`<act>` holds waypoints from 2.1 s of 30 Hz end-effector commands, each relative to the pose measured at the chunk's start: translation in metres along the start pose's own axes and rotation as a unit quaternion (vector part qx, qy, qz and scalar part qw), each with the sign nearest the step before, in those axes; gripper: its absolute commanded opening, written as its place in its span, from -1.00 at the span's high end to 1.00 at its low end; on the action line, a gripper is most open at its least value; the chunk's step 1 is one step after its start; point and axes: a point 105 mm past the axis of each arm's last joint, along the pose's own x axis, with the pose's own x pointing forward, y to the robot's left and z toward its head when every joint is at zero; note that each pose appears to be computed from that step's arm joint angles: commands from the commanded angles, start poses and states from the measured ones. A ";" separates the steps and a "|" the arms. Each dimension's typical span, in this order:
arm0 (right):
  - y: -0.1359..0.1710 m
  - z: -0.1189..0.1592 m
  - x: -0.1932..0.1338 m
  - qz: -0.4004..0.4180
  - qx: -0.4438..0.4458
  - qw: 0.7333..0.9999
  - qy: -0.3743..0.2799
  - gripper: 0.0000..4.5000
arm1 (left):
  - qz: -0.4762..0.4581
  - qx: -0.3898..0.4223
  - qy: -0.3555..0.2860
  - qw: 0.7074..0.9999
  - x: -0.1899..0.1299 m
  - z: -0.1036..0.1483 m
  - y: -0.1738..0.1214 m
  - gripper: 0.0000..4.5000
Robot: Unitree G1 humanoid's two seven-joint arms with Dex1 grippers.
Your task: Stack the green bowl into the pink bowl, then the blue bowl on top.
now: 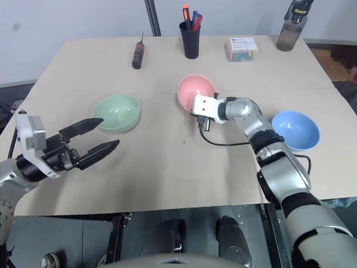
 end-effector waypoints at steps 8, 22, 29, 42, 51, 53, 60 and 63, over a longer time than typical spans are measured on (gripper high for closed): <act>0.053 0.027 -0.030 0.111 0.060 0.992 0.002 0.83 | -0.012 0.025 -0.012 1.000 0.011 0.005 0.007 -1.00; 0.022 0.071 -0.061 -0.032 0.079 0.992 -0.088 -0.99 | 0.127 0.204 0.206 0.949 0.012 -0.016 0.060 -1.00; 0.031 0.085 -0.088 -0.096 0.110 0.983 -0.108 -1.00 | 0.089 0.294 0.325 0.894 0.035 -0.034 0.074 -0.89; 0.035 0.074 -0.101 -0.155 0.130 0.976 -0.081 -1.00 | 0.022 0.332 0.321 0.887 0.077 -0.046 0.082 0.94; 0.052 0.047 -0.133 -0.207 0.161 0.965 -0.028 -1.00 | -0.158 0.322 0.168 0.918 0.111 0.016 0.016 0.94; 0.061 0.040 -0.144 -0.218 0.175 0.960 -0.015 -1.00 | -0.205 0.329 0.147 0.910 0.117 0.024 0.002 0.94; 0.094 0.036 -0.180 -0.282 0.218 0.934 0.012 -1.00 | -0.323 0.349 0.113 0.873 0.154 0.026 -0.019 0.94; 0.098 0.041 -0.186 -0.300 0.218 0.929 0.011 -1.00 | -0.354 0.358 0.111 0.857 0.166 0.020 -0.022 0.94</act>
